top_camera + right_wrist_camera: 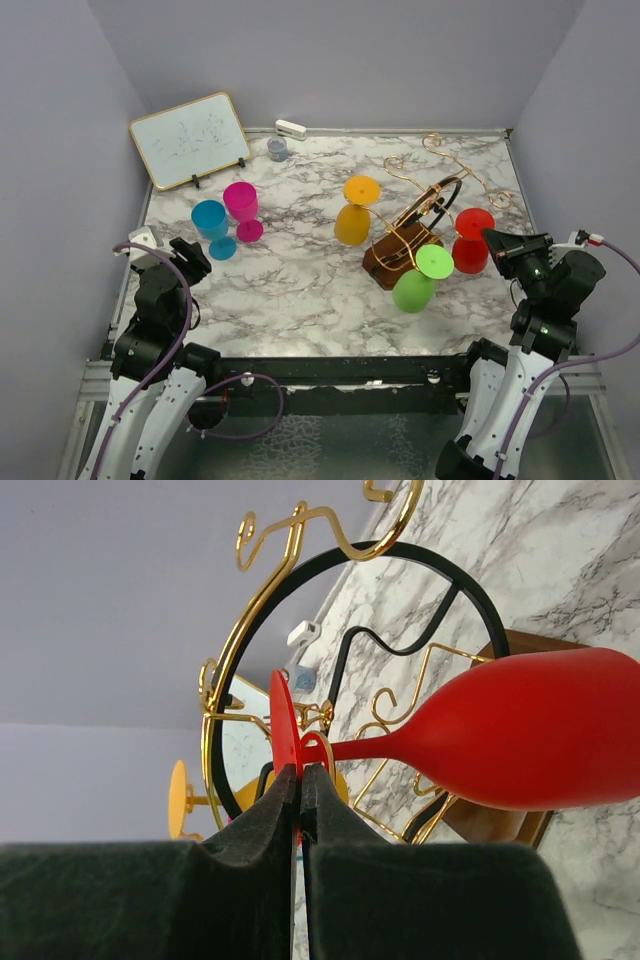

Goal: Take the wine glass off the wine glass rack

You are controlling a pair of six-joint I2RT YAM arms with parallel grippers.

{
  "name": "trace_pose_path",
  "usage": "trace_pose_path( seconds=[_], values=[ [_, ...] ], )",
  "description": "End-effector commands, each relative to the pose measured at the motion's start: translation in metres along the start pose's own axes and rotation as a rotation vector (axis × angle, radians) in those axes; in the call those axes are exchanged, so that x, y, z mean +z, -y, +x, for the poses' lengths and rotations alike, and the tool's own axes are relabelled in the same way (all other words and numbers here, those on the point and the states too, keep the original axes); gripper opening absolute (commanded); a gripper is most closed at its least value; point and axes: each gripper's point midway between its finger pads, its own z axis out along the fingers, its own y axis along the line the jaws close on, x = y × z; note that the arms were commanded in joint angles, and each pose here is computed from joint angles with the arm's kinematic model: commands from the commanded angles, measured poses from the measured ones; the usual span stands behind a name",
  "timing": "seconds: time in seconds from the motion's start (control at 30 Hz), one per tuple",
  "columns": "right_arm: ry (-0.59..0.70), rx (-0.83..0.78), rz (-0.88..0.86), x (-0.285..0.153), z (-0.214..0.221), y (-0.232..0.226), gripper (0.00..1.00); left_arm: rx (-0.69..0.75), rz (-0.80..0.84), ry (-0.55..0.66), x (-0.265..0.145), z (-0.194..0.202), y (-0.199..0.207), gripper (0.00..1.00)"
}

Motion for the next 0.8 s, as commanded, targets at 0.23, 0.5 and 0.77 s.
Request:
trace_pose_path(
  seconds=[0.23,0.5,0.77],
  values=[
    [0.033,0.030,-0.013,-0.011,-0.007,-0.021,0.01,0.006,0.022,-0.003,-0.001,-0.004,0.005,0.57],
    [-0.028,0.055,-0.028,-0.013,0.004,-0.023,0.01,0.006,0.022,-0.003,-0.001,-0.004,0.005,0.57],
    [-0.038,0.031,-0.026,-0.018,0.006,-0.028,0.01,0.007,0.021,-0.005,-0.001,-0.003,0.005,0.57]
  ],
)
